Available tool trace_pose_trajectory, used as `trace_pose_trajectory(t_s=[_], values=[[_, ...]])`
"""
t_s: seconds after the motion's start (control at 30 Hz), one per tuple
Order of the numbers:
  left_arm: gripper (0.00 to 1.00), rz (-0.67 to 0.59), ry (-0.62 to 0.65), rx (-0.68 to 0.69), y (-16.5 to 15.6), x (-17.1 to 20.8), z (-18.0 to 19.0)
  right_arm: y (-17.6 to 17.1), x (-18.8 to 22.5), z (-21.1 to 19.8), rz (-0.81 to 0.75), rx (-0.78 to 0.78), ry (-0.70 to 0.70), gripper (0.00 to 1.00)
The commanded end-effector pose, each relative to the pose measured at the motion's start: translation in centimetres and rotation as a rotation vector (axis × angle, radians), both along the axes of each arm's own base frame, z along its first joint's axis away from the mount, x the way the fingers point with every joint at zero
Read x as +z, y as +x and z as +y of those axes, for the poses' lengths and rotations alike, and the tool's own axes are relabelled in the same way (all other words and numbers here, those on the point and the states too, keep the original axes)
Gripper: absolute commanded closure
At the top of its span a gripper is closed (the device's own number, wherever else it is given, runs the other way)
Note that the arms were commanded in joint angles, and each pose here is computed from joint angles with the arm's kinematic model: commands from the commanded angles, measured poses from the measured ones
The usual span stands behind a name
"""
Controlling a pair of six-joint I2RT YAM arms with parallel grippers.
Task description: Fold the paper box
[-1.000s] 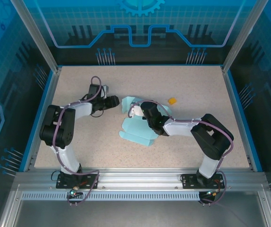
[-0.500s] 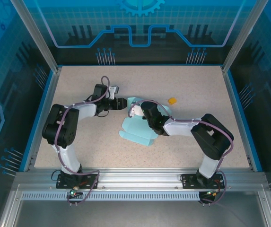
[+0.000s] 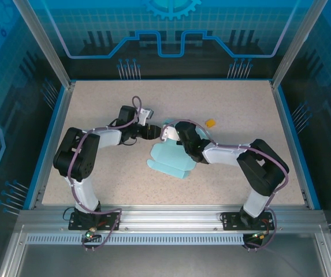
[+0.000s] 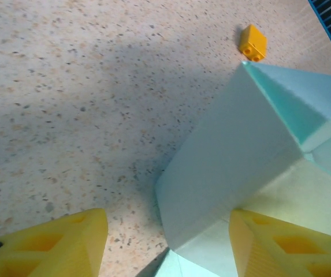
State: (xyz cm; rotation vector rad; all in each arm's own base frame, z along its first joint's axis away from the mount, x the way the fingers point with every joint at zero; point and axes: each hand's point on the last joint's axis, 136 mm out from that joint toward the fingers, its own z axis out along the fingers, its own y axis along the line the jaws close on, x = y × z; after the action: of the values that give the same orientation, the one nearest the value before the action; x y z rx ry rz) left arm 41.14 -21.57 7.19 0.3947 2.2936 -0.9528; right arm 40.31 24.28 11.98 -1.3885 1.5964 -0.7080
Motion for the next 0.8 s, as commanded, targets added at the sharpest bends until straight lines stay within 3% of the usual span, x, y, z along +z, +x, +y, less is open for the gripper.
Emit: trace_pose_trajectory(t_s=[0.0, 0.3, 0.77], values=[[0.41, -0.063, -0.037, -0.096, -0.8, 1.2, -1.4, 0.3, 1.4, 0.2, 0.004, 0.006, 0.072, 1.0], [0.38, -0.089, -0.053, -0.134, -1.5, 1.4, -2.1, 0.5, 1.4, -0.2, 0.024, 0.001, 0.103, 1.0], [0.41, -0.105, -0.032, -0.131, 0.2, 1.1, -3.7, 0.4, 1.8, 0.3, 0.067, 0.018, 0.178, 1.0]])
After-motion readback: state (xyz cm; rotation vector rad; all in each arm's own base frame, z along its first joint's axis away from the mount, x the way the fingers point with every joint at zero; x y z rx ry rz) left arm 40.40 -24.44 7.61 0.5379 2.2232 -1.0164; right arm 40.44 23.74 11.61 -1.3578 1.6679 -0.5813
